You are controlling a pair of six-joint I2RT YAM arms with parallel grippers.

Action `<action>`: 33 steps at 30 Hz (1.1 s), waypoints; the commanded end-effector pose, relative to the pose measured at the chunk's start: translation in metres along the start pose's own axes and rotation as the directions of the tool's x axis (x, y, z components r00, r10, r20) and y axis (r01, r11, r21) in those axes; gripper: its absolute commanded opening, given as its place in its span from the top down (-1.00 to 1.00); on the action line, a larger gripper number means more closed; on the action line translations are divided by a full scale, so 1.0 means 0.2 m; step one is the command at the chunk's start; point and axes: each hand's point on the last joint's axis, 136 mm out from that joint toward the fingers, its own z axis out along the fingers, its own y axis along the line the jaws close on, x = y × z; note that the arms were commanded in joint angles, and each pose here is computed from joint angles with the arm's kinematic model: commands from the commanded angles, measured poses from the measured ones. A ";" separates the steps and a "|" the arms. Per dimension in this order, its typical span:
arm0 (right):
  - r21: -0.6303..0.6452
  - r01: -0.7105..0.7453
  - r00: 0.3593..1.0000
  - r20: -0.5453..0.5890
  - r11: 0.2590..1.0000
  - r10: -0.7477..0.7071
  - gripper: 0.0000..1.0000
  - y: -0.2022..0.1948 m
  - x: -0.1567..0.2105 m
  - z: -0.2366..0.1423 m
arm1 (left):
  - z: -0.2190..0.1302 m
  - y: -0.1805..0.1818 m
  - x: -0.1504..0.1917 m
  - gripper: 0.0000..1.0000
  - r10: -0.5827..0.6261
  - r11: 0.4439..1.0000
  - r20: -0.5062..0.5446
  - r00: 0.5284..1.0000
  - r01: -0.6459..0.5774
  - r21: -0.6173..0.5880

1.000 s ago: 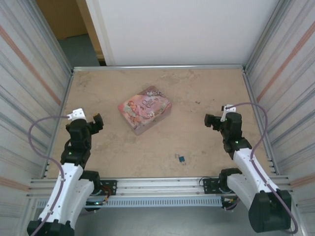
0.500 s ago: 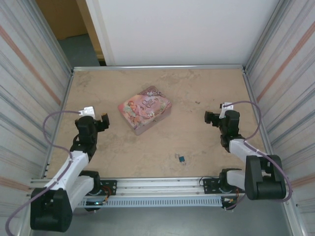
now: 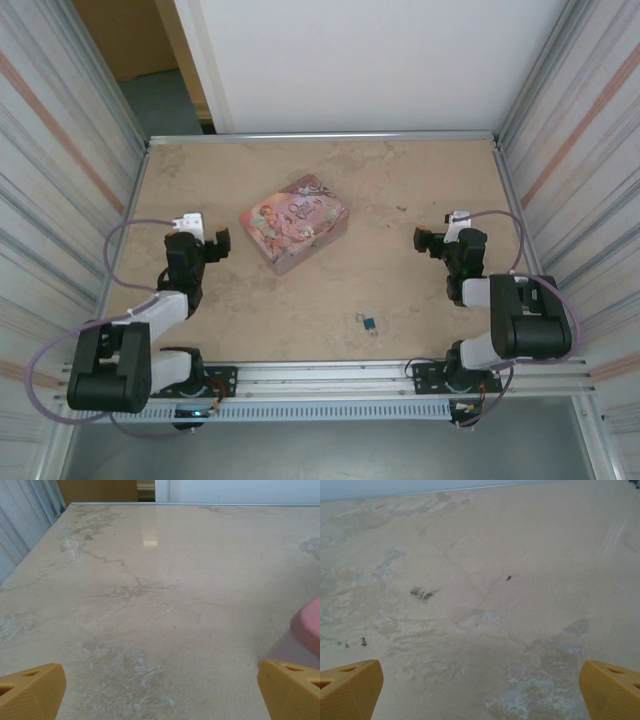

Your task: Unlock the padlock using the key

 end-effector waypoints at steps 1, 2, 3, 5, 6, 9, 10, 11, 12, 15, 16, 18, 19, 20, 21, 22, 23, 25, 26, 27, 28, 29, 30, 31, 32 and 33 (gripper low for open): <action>-0.025 0.028 0.998 0.062 0.999 -0.026 -0.98 0.01 -0.05 0.02 | 0.01 -0.02 -0.10 -0.97 0.016 0.999 0.102 0.995 -0.020 0.036; -0.026 0.028 0.997 0.069 0.999 -0.026 -0.98 0.01 -0.05 0.03 | 0.01 -0.03 -0.09 -0.97 0.022 0.999 0.110 0.994 -0.026 0.041; -0.025 0.027 0.998 0.066 0.999 -0.025 -0.98 0.01 -0.05 0.03 | 0.01 -0.03 -0.09 -0.97 0.026 0.998 0.120 0.992 -0.031 0.047; -0.031 0.025 0.999 0.047 0.999 -0.024 -0.98 0.01 -0.05 0.04 | 0.01 -0.03 -0.08 -0.97 0.030 0.998 0.134 0.991 -0.038 0.056; -0.036 0.025 0.999 0.042 0.999 -0.024 -0.98 0.02 -0.05 0.05 | 0.01 -0.04 -0.08 -0.97 0.033 0.997 0.143 0.989 -0.042 0.062; -0.053 0.018 1.000 0.005 0.998 -0.018 -0.98 0.02 -0.05 0.08 | 0.03 -0.04 -0.06 -0.97 0.032 0.996 0.157 0.987 -0.044 0.079; -0.054 0.003 1.000 -0.005 0.999 -0.003 -0.98 0.01 -0.05 0.09 | 0.04 -0.04 -0.06 -0.97 0.029 0.996 0.162 0.986 -0.043 0.081; -0.056 -0.023 1.000 -0.009 0.998 0.023 -0.98 -0.02 -0.05 0.09 | 0.05 -0.05 -0.04 -0.97 0.029 0.995 0.162 0.986 -0.044 0.092; -0.056 -0.038 0.999 -0.010 0.998 0.037 -0.98 -0.03 -0.05 0.09 | 0.05 -0.06 -0.03 -0.97 0.029 0.993 0.163 0.986 -0.047 0.106; -0.052 -0.036 0.999 -0.011 0.998 0.036 -0.98 -0.03 -0.05 0.09 | 0.06 -0.11 -0.01 -0.97 0.050 0.984 0.173 0.984 -0.078 0.163; -0.048 -0.034 0.999 -0.011 0.998 0.033 -0.98 -0.03 -0.06 0.09 | 0.07 -0.12 0.00 -0.97 0.053 0.982 0.174 0.983 -0.083 0.170; -0.043 -0.030 0.999 -0.012 0.999 0.030 -0.98 -0.03 -0.05 0.09 | 0.07 -0.12 0.01 -0.98 0.052 0.982 0.186 0.981 -0.085 0.171; -0.043 -0.031 0.999 -0.013 0.999 0.030 -0.98 -0.03 -0.05 0.09 | 0.07 -0.12 0.01 -0.97 0.052 0.982 0.184 0.982 -0.084 0.172; -0.041 -0.032 0.999 -0.013 0.999 0.032 -0.98 -0.03 -0.05 0.09 | 0.07 -0.11 0.01 -0.97 0.049 0.982 0.176 0.983 -0.079 0.172; -0.041 -0.030 0.999 -0.012 0.999 0.030 -0.98 -0.03 -0.05 0.10 | 0.08 -0.11 0.02 -0.97 0.048 0.982 0.159 0.986 -0.075 0.171; -0.040 -0.031 0.999 -0.013 0.999 0.031 -0.98 -0.03 -0.05 0.09 | 0.09 -0.11 0.02 -0.97 0.046 0.983 0.148 0.988 -0.071 0.167; -0.041 -0.031 0.999 -0.013 0.999 0.030 -0.98 -0.03 -0.05 0.10 | 0.11 -0.10 0.02 -0.97 0.041 0.985 0.130 0.991 -0.062 0.162; -0.043 -0.030 0.999 -0.012 0.999 0.030 -0.98 -0.03 -0.05 0.09 | 0.15 -0.07 0.02 -0.97 0.028 0.988 0.088 0.996 -0.041 0.146; -0.041 -0.031 0.999 -0.012 0.999 0.030 -0.98 -0.03 -0.05 0.09 | 0.17 -0.06 0.03 -0.97 0.018 0.991 0.060 0.998 -0.025 0.131; -0.041 -0.031 0.999 -0.014 0.999 0.030 -0.98 -0.03 -0.05 0.09 | 0.19 -0.04 0.03 -0.97 0.007 0.993 0.037 0.999 -0.011 0.116; -0.041 -0.031 0.999 -0.013 0.999 0.030 -0.98 -0.03 -0.05 0.10 | 0.22 -0.03 0.03 -0.97 0.000 0.995 0.008 1.000 -0.001 0.101; -0.041 -0.030 0.999 -0.012 0.999 0.030 -0.98 -0.03 -0.05 0.09 | 0.22 -0.04 0.02 -0.97 0.007 0.994 0.014 1.000 -0.009 0.112; -0.042 -0.032 0.999 -0.013 0.999 0.031 -0.98 -0.03 -0.05 0.09 | 0.22 -0.04 0.02 -0.97 0.007 0.994 0.017 1.000 -0.009 0.113; -0.040 -0.032 0.999 -0.012 0.999 0.031 -0.98 -0.03 -0.05 0.09 | 0.22 -0.04 0.02 -0.97 0.007 0.993 0.012 1.000 -0.009 0.114; -0.041 -0.031 0.999 -0.013 0.999 0.031 -0.98 -0.03 -0.05 0.09 | 0.22 -0.04 0.02 -0.97 0.006 0.994 0.017 1.000 -0.008 0.113; -0.041 -0.031 0.999 -0.013 0.999 0.030 -0.98 -0.03 -0.05 0.10 | 0.22 -0.04 0.02 -0.97 0.007 0.994 0.014 1.000 -0.009 0.113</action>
